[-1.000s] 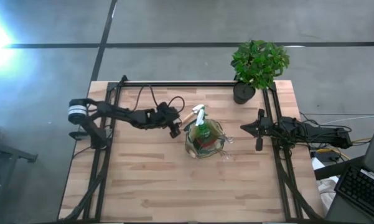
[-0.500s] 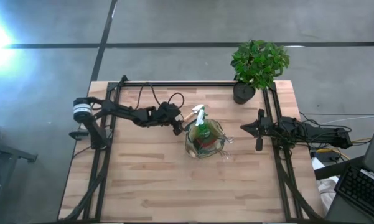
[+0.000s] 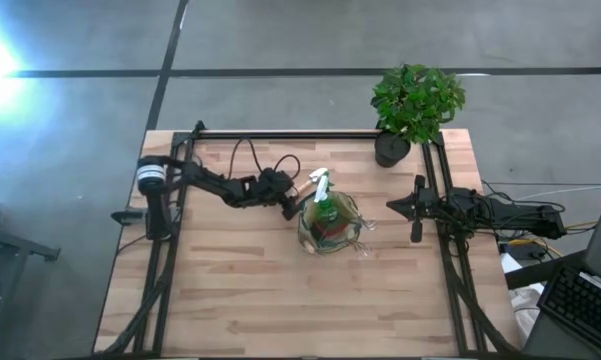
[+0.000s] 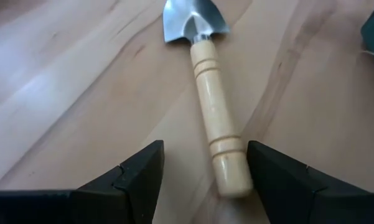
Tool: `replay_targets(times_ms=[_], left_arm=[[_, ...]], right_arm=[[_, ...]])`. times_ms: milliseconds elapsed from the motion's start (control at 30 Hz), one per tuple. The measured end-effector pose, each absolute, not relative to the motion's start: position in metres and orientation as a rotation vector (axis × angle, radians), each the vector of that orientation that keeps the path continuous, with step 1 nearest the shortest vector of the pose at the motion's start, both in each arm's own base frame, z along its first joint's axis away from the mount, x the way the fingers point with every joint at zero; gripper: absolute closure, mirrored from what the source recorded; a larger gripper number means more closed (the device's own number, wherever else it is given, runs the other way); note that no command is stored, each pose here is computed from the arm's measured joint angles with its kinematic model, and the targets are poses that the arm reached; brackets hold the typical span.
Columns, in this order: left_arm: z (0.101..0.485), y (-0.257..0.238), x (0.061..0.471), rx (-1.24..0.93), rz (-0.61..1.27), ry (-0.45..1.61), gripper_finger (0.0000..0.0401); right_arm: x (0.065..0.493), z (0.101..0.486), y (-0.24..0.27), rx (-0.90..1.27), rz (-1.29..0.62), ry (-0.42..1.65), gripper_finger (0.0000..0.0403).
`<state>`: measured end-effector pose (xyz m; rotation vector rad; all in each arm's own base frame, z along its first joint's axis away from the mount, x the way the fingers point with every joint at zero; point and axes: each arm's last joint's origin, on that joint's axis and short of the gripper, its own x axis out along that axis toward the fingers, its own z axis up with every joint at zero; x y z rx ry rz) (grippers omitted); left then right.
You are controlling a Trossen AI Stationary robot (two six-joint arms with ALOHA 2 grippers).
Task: Pick & Place Garden tools in Gardening bag
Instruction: Put the brown trowel into the green gardening bag
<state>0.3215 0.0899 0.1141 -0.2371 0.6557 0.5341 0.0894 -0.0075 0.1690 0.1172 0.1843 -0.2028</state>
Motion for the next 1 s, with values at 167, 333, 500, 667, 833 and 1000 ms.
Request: replay_targets(times_ms=[167, 333, 500, 667, 833, 1000], left_arm=[[0.106, 0.091, 0.326, -0.225, 0.562, 0.625, 0.0168], [0.107, 0.092, 0.325, -0.212, 0.572, 0.632, 0.0196], [0.106, 0.091, 0.325, -0.218, 0.567, 0.643, 0.0267], [0.103, 0.09, 0.322, -0.224, 0.57, 0.692, 0.0335], [0.1, 0.089, 0.319, -0.263, 0.556, 0.707, 0.0335], [0.101, 0.087, 0.319, -0.284, 0.561, 0.705, 0.0335]], right_arm=[[0.089, 0.169, -0.007, 0.117, -0.202, 0.184, 0.0394], [0.089, 0.169, -0.008, 0.117, -0.203, 0.184, 0.0394], [0.089, 0.169, -0.007, 0.117, -0.202, 0.184, 0.0394], [0.089, 0.169, -0.008, 0.117, -0.202, 0.184, 0.0394], [0.089, 0.169, -0.007, 0.117, -0.202, 0.184, 0.0394], [0.089, 0.169, -0.008, 0.117, -0.203, 0.184, 0.0394]])
